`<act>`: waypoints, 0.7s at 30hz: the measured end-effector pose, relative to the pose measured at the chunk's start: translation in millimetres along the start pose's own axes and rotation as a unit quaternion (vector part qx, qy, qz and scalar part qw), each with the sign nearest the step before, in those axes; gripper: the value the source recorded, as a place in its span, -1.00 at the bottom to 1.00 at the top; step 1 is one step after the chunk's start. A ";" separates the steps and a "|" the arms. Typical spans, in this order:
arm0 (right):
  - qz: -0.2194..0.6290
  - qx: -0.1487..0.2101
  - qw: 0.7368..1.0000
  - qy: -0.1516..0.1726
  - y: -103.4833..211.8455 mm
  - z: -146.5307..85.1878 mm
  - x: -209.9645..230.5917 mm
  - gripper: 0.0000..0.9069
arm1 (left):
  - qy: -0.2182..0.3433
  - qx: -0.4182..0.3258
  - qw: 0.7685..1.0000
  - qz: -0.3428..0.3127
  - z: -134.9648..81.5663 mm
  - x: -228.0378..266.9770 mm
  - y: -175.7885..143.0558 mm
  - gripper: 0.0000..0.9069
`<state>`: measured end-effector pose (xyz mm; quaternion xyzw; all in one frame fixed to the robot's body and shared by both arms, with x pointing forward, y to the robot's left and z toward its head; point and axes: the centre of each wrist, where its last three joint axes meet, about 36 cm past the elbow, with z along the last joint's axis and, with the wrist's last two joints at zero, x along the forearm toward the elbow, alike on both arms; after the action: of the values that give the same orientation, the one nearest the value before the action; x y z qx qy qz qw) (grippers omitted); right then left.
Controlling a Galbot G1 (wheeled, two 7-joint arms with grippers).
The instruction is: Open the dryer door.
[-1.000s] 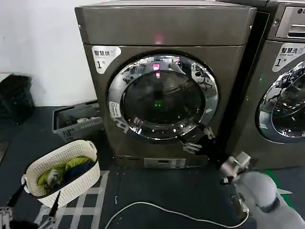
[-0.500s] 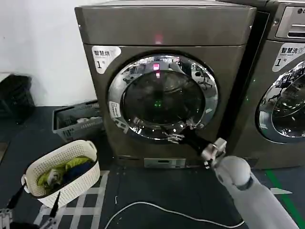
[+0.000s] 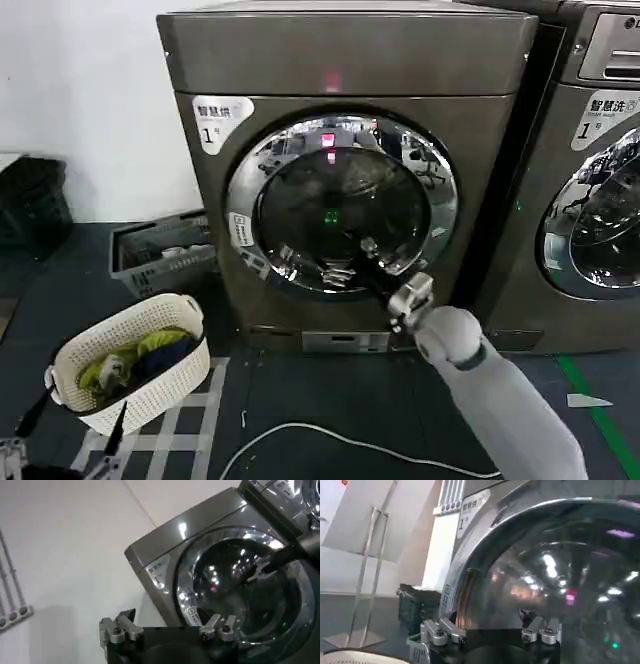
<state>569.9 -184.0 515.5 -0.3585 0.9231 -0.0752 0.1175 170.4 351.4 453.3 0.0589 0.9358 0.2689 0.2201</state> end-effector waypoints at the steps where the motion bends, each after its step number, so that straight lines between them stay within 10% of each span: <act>1: -0.002 0.000 1.000 -0.001 1.4 0.5 -3.9 1.00 | 0.000 0.000 1.000 0.000 0.0 0.0 0.0 1.00; 21: -0.011 0.000 1.000 -0.010 21.4 20.7 -63.4 1.00 | -0.004 -0.009 1.000 0.006 -1.2 0.8 0.2 1.00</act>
<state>607.0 -126.4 501.2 -0.3695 0.9178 -0.0728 0.1255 169.2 351.2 454.0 0.0636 0.9321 0.2786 0.2224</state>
